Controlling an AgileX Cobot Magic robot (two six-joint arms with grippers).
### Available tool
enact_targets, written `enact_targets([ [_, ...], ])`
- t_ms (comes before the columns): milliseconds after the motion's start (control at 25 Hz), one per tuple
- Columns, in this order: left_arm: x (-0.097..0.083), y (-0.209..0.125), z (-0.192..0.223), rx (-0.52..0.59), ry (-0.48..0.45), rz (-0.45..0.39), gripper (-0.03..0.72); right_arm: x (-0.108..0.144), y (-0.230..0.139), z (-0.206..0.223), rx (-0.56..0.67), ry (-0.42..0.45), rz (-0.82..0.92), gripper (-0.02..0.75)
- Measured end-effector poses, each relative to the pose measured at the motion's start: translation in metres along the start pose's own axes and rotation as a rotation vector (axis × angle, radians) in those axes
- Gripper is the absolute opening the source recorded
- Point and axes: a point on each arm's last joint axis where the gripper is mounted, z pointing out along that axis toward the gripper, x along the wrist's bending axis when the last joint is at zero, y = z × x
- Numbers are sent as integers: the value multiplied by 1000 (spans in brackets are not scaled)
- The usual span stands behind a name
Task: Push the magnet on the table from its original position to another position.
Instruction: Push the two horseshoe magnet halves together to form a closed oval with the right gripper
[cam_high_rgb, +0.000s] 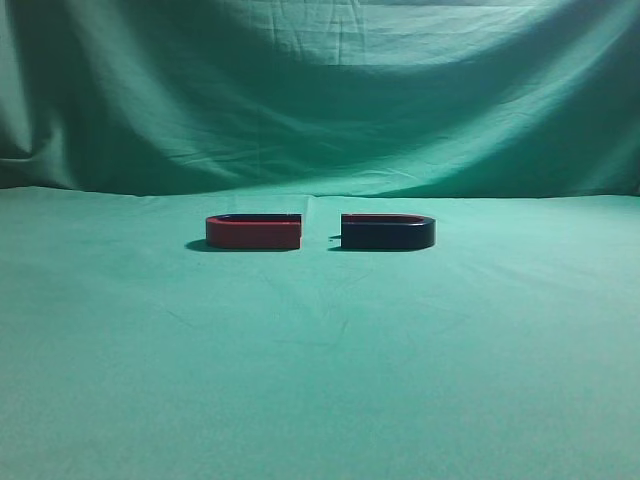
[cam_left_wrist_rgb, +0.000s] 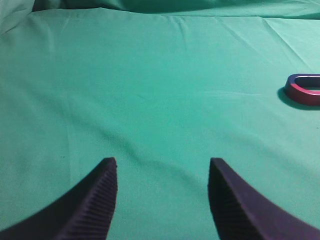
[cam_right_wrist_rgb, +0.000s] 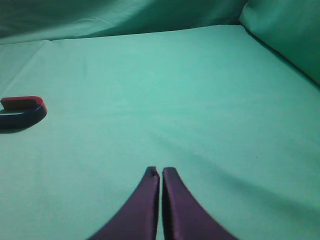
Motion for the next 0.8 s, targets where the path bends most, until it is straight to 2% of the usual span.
enact_targets([
  [800,0,0,0,0,0,0,372,0,0,0,1,0,0,0],
])
